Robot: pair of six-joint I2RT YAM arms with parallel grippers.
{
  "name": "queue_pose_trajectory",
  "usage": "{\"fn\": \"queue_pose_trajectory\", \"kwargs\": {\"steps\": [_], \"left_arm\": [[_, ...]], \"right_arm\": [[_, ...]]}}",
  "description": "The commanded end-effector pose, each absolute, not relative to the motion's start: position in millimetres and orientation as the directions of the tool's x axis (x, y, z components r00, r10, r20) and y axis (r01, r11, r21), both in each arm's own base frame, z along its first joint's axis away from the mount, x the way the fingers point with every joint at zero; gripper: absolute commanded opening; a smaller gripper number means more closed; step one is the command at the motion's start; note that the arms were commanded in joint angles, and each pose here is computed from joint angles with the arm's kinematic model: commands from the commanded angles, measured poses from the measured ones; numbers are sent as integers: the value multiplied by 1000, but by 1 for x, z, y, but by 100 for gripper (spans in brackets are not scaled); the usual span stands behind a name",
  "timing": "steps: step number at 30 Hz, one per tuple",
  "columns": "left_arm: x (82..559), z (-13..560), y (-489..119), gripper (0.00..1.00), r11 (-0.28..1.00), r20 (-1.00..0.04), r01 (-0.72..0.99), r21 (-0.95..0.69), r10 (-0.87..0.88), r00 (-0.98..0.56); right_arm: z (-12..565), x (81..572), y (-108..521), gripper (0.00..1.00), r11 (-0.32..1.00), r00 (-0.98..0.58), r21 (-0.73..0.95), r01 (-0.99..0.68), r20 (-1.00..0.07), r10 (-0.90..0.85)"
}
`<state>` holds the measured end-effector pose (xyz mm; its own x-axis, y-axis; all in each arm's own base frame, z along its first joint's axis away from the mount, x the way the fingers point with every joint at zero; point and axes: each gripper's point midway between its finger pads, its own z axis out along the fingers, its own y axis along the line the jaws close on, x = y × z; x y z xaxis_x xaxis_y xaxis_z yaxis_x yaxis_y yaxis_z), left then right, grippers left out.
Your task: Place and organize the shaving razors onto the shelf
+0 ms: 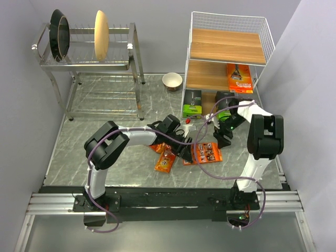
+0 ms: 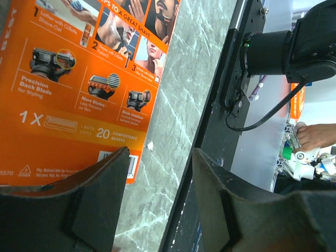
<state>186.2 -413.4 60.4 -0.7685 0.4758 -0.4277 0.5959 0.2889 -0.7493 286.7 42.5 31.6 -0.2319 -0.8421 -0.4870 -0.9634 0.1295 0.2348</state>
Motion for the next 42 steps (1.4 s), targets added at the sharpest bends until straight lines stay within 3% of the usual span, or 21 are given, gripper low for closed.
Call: {"fn": "queue_pose_trajectory", "kwargs": {"steps": [1, 11, 21, 29, 34, 40, 42], "left_arm": [[192, 33, -408, 58, 344, -426, 626, -700, 502, -753], [190, 11, -390, 56, 405, -416, 634, -659, 506, -756], [199, -1, -388, 55, 450, -407, 631, -632, 499, -765], [200, -4, -385, 55, 464, -410, 628, -625, 490, -770], [201, -14, -382, 56, 496, -394, 613, -615, 481, -784], [205, -18, -384, 56, 508, -394, 608, -610, 472, -789], [206, -17, -384, 56, 510, -399, 611, -605, 470, -787]], "right_arm": [[30, 299, 43, 73, 99, -197, 213, -972, -513, -835], [26, 295, 43, 72, 50, -204, 314, -948, -478, -855], [17, 251, 40, 61, -38, -145, 431, -902, -384, -912], [15, 249, 42, 51, 4, -183, 435, -900, -371, -911], [10, 242, 45, 58, 22, -192, 438, -899, -349, -917], [4, 240, 45, 36, 62, -211, 421, -905, -318, -924], [3, 240, 46, 22, 66, -212, 413, -908, -320, -923]]}}
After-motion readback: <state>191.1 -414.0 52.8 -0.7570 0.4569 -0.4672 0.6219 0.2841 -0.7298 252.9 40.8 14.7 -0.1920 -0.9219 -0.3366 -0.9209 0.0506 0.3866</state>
